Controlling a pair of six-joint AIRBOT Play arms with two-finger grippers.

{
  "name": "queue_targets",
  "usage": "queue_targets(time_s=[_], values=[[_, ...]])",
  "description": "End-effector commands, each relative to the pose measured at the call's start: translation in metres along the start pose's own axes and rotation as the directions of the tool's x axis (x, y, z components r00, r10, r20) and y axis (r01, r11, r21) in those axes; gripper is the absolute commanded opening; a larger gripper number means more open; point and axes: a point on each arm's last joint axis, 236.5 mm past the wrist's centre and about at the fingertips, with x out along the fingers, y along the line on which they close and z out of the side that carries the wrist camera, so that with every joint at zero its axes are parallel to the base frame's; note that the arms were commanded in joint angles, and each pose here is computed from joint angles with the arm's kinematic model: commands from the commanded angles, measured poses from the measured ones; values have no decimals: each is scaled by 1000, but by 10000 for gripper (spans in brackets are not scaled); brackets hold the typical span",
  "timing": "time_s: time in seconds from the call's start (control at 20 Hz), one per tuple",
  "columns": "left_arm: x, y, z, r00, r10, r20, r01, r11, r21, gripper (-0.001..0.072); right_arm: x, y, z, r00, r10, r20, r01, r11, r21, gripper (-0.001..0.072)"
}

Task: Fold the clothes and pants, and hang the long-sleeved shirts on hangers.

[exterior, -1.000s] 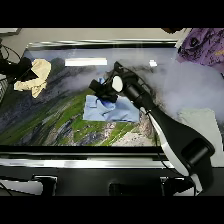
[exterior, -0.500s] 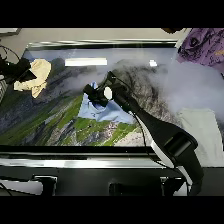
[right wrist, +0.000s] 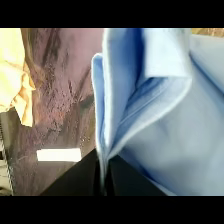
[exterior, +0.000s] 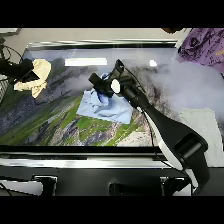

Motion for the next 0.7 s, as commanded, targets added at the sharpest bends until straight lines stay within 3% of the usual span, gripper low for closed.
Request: queue_targets(time_s=[0.0, 0.25, 0.3, 0.45, 0.55, 0.6, 0.65], values=[[0, 3, 1, 1000, 18, 4, -18, 1000, 4, 22, 8, -8, -12, 999, -21, -38, 21, 1000, 17, 36], [0, 22, 4, 995, 96, 19, -97, 995, 7, 22, 40, -17, -58, 992, -38, -117, 41, 999, 23, 37], [0, 23, 5, 995, 102, 20, -102, 995, 8, 22, 46, -19, -61, 992, -31, -125, 36, 998, 44, 69], [0, 24, 5, 994, 103, 20, -103, 994, 22, 22, 49, -3, -59, 991, 47, -124, -39, 997, 66, 273], [2, 25, 5, 995, 104, 15, -104, 994, 20, 22, 32, 23, -39, 987, 138, -86, -133, 989, 62, 501], [4, 25, 4, 995, 104, 12, -104, 994, 20, 22, 17, 34, -25, 982, 173, -69, -169, 984, 64, 548], [5, 26, 4, 995, 104, 8, -104, 994, 19, 22, -4, 43, -6, 977, 206, -58, -203, 978, 49, 548]])
